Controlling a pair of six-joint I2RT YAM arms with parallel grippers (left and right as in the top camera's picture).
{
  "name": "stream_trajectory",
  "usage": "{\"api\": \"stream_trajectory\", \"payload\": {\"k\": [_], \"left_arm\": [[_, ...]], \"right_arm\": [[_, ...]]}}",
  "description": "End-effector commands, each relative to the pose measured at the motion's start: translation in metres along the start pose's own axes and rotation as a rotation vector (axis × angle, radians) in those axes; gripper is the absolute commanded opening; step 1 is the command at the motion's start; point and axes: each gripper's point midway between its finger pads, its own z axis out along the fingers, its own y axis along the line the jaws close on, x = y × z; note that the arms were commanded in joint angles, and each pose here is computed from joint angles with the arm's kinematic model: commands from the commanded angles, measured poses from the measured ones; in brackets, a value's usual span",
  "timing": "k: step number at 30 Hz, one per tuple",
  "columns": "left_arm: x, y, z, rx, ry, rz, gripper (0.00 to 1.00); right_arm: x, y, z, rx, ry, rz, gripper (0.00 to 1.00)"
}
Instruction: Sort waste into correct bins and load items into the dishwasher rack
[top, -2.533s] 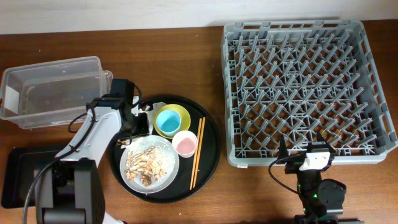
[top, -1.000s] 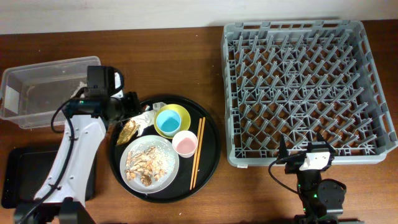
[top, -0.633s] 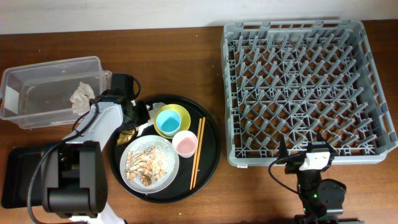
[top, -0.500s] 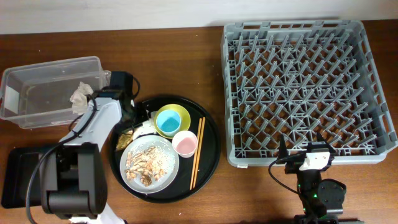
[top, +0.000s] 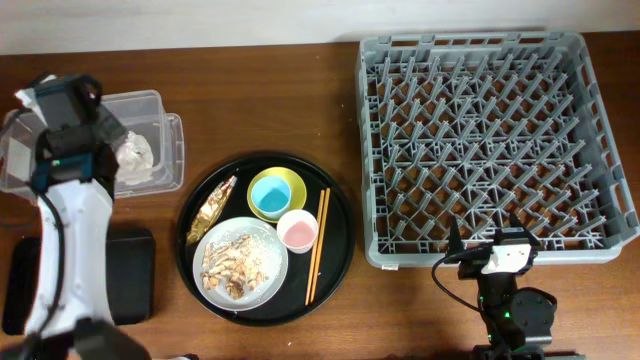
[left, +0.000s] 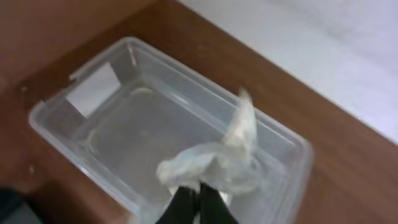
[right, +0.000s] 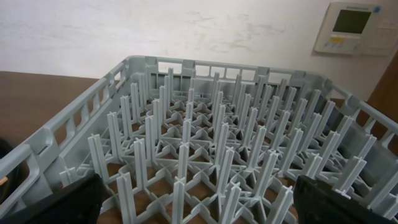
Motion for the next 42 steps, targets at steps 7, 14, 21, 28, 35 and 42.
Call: {"api": "stream_trajectory", "payload": {"k": [7, 14, 21, 28, 35, 42], "left_arm": [[0.075, -0.048, -0.077, 0.513, 0.441, 0.002, 0.84], [0.198, -0.062, -0.071, 0.264, 0.511, 0.54, 0.67], [0.285, -0.09, -0.003, 0.412, 0.677, 0.79, 0.65], [0.202, -0.11, -0.02, 0.345, 0.567, 0.621, 0.0], [-0.005, -0.039, -0.007, 0.159, 0.085, -0.257, 0.0], [-0.022, 0.051, 0.029, 0.003, 0.065, -0.649, 0.8]], "right_arm": [[0.003, -0.003, 0.0, 0.015, 0.004, 0.002, 0.98], [0.003, -0.003, 0.0, 0.015, 0.004, 0.001, 0.98], [0.003, -0.003, 0.0, 0.015, 0.003, 0.002, 0.98], [0.003, -0.003, 0.0, 0.015, 0.004, 0.002, 0.98], [0.003, -0.003, 0.0, 0.015, 0.004, 0.002, 0.98], [0.003, -0.003, 0.0, 0.015, 0.003, 0.002, 0.98]]}}
